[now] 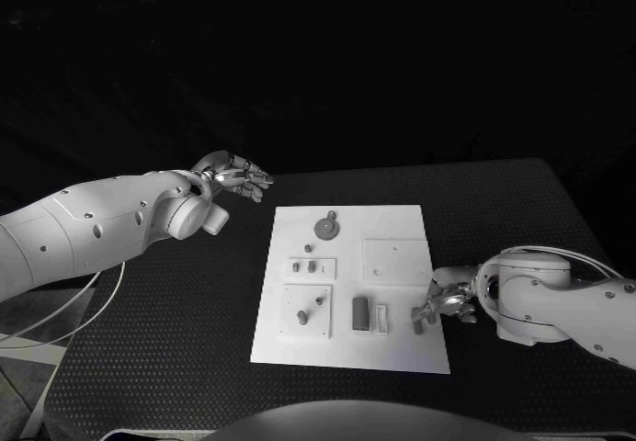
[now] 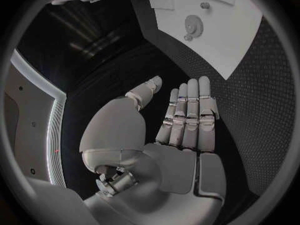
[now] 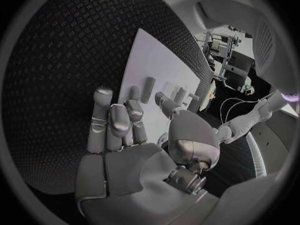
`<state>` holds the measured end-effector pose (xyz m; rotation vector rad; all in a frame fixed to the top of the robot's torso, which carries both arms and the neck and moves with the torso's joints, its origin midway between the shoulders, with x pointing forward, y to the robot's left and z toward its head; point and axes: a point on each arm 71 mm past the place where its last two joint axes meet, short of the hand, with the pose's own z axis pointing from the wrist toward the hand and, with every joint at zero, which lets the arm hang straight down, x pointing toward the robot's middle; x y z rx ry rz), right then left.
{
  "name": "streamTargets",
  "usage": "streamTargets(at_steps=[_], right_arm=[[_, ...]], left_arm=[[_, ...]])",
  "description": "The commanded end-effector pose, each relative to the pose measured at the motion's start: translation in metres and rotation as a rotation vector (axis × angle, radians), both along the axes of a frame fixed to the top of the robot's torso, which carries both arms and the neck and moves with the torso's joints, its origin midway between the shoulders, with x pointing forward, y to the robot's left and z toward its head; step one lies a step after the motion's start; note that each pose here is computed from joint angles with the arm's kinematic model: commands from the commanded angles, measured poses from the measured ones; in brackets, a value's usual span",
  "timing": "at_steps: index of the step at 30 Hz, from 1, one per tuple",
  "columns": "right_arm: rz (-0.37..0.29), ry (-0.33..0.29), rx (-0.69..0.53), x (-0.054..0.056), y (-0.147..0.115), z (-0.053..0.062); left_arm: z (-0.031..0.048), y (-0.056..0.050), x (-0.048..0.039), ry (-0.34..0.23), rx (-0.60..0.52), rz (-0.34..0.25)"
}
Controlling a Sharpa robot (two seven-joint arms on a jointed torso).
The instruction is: Assemble the parts on the task board
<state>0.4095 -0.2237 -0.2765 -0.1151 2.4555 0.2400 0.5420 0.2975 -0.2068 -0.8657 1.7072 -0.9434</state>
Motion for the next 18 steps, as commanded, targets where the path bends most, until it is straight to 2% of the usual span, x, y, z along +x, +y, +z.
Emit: streamTargets(at_steps=[1,10,18], right_arm=[[0.032,-0.011,-0.048,-0.002,0.002,-0.005],[0.052,-0.02,-0.046,-0.004,0.011,-0.012],[0.132,-0.024,-0.134,-0.005,0.012,-0.017]], left_arm=[[0.0002,-0.002,-0.0004,0.003,-0.009,-0.013],[0.0001,-0.002,-0.0005,0.003,-0.009,-0.015],[0.0001,-0.002,-0.0007,0.003,-0.009,-0.014]])
